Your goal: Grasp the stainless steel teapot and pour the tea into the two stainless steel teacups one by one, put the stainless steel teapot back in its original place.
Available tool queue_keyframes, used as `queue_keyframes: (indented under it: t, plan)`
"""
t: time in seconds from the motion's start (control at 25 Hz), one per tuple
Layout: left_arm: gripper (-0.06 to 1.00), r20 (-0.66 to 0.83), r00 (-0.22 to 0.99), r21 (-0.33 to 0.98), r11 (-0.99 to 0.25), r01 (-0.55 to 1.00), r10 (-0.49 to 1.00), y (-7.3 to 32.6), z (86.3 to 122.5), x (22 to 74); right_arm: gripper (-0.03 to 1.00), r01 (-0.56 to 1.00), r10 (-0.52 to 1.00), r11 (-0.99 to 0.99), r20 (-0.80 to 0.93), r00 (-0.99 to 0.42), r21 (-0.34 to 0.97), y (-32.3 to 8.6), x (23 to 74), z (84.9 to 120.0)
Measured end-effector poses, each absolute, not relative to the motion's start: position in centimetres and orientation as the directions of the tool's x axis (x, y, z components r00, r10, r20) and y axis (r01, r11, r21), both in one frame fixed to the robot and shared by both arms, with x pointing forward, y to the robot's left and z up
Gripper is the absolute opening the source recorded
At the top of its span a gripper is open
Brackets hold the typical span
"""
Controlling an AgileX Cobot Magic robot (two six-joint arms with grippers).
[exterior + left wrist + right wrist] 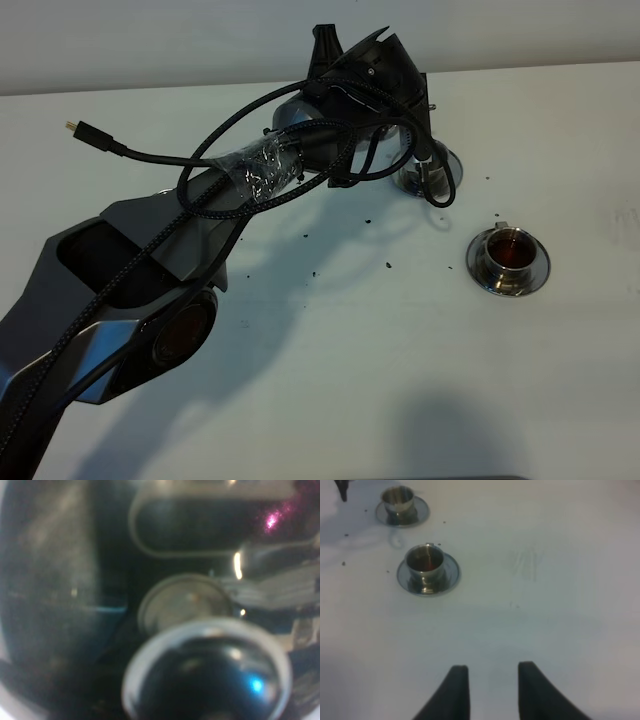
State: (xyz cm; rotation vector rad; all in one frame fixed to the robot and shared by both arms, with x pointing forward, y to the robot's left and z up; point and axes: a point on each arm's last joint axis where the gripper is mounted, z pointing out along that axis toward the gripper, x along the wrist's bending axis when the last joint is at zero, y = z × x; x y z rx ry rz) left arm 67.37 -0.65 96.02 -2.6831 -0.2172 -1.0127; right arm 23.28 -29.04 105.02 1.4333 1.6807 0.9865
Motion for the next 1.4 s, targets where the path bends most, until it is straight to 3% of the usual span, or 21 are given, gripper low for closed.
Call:
queue_keyframes:
  t: [0.68, 1.4]
  plan:
    - [0.22, 0.625, 0.776, -0.287, -0.948, 0.134, -0.079, -1.5, 96.0, 66.4, 0.23, 0.451, 0.99, 0.095, -0.036, -0.136, 0.888, -29.0, 23.3, 105.0]
    - [0.22, 0.635, 0.769, -0.334, -0.924, 0.189, -0.072, -1.0, 95.4, 66.5, 0.23, 0.451, 0.99, 0.095, -0.036, -0.136, 0.888, -29.0, 23.3, 105.0]
